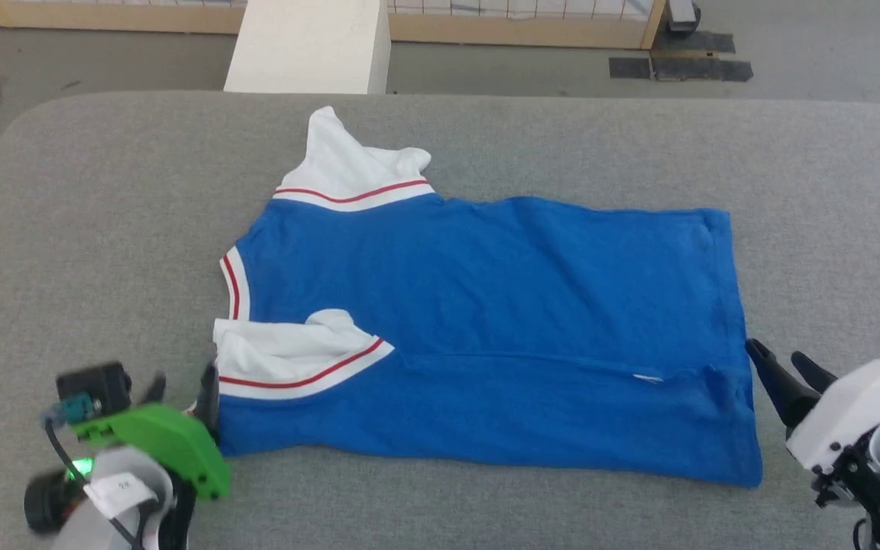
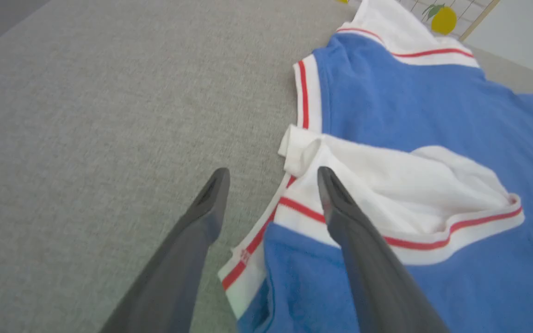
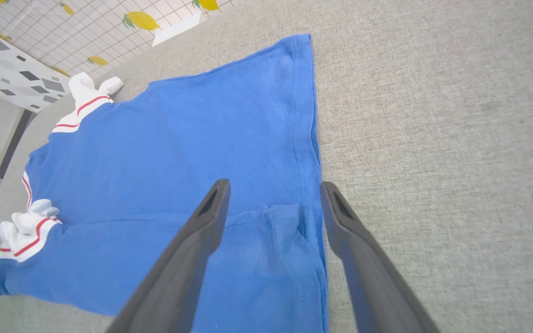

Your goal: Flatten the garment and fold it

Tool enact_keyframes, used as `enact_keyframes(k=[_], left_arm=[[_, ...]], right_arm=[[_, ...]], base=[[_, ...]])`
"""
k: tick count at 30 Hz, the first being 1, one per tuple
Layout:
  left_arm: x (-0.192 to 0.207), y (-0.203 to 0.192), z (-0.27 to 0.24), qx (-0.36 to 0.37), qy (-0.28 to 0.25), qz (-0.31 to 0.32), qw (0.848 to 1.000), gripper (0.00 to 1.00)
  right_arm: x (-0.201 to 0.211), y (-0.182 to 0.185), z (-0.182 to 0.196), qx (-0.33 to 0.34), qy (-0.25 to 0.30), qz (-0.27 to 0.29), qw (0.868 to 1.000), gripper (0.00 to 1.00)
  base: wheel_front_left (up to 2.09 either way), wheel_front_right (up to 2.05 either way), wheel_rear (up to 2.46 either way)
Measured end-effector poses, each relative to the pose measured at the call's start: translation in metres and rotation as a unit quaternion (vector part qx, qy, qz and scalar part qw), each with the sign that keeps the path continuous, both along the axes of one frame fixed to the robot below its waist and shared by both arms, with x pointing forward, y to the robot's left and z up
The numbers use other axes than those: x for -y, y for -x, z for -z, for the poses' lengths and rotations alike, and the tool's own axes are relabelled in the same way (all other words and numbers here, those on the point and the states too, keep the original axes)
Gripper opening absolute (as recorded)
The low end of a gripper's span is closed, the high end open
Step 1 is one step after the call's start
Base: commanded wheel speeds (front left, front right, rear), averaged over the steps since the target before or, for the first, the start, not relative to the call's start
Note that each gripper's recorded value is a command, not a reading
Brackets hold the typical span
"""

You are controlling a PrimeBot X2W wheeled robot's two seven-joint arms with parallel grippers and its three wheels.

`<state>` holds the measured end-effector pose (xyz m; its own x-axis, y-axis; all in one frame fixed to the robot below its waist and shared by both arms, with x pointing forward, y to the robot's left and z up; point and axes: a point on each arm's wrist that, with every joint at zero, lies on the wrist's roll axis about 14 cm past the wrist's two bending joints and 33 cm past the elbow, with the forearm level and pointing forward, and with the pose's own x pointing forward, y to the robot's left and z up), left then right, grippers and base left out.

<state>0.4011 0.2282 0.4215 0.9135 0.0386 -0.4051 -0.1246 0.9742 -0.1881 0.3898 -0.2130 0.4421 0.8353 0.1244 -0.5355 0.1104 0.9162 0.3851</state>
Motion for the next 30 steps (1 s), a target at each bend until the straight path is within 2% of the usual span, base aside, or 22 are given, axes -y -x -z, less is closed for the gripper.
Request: enact_keyframes(k=[4,11,12,13,14,19,24,30], left_arm=[[0.002,0.033,0.024,-0.093,0.011,-0.004,0.996,1.0],[0.01,0.049,0.044,-0.184,0.016,0.003,0.983,1.0],[0.012,0.05,0.047,-0.193,0.019,0.005,0.981,0.96],[0.012,0.051,0.049,-0.202,0.019,0.008,0.979,0.29],[0.012,0.049,0.048,-0.203,0.02,0.009,0.979,0.0],[0.018,0.043,0.041,-0.188,0.033,0.016,0.981,0.0],[0.021,0.037,0.021,-0.149,0.035,0.021,0.988,0.0],[0.022,0.037,0.01,-0.135,0.033,0.022,0.99,0.0]], right_arm=[[0.005,0.008,-0.007,0.01,0.004,0.009,1.0,1.0],[0.011,0.012,-0.006,0.005,0.007,0.015,1.0,1.0],[0.01,0.012,-0.006,0.003,0.007,0.015,1.0,1.0],[0.009,0.013,-0.005,0.002,0.007,0.013,1.0,1.0],[0.008,0.013,-0.004,0.0,0.007,0.011,1.0,1.0],[0.004,0.025,0.004,-0.033,0.063,-0.016,0.997,1.0],[-0.005,0.049,0.032,-0.12,0.121,-0.06,0.984,1.0],[-0.009,0.051,0.057,-0.171,0.164,-0.087,0.968,1.0]], base=[[0.0,0.0,0.0],[0.0,0.0,0.0],[0.0,0.0,0.0],[0.0,0.0,0.0],[0.0,0.0,0.0],[0.0,0.0,0.0],[0.0,0.0,0.0],[0.0,0.0,0.0]])
